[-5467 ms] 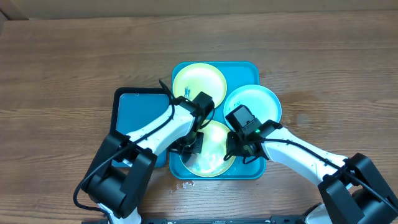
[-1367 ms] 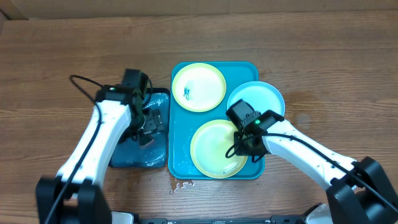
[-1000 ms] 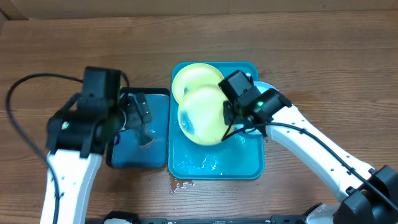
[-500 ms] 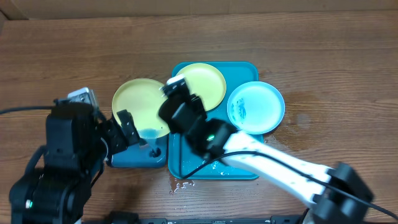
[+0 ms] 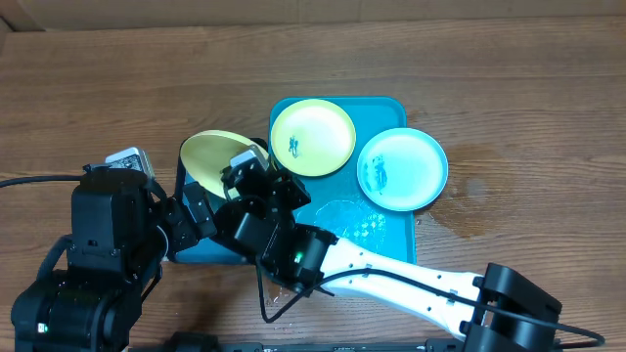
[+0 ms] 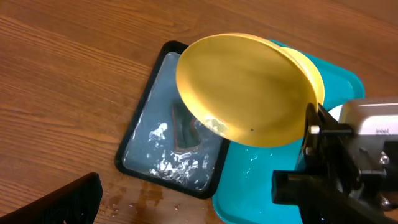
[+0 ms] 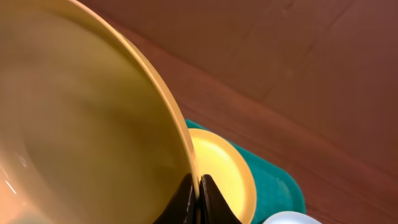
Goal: Clean dirty plates on tray and stack at the side
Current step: 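Lift the yellow plate off the teal tray with the right gripper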
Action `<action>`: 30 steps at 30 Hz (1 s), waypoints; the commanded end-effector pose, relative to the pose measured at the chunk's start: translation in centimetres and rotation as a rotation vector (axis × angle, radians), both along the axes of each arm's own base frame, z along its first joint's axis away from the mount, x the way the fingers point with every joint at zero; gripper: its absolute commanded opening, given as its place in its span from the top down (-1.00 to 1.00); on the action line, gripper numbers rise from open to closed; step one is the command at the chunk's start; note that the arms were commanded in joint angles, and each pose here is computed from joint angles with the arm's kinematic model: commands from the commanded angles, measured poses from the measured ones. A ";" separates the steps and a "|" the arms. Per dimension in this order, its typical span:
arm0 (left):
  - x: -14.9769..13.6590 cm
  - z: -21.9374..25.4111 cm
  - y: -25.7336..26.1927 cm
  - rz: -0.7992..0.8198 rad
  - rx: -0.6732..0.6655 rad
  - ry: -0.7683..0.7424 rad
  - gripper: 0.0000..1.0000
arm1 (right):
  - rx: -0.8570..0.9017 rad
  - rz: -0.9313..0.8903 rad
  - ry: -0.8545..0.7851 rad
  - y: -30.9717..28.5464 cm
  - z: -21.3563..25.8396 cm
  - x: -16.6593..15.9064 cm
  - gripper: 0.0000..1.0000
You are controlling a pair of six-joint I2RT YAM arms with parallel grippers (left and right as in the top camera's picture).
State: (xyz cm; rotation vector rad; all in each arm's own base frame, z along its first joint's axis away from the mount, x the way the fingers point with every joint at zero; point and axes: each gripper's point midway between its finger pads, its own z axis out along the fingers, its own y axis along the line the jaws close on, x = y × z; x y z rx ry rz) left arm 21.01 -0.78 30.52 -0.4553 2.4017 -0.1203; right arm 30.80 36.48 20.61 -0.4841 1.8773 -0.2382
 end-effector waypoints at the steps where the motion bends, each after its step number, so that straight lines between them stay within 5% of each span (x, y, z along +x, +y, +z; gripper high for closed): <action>1: 0.2 0.5 0.4 0.004 0.023 -0.012 -1.00 | 0.033 -0.059 -0.078 -1.0 3.4 0.0 0.92; 30: 0.6 0.3 0.3 0.003 0.024 -0.002 -0.99 | 0.049 -0.062 -0.086 -0.9 3.6 0.1 0.92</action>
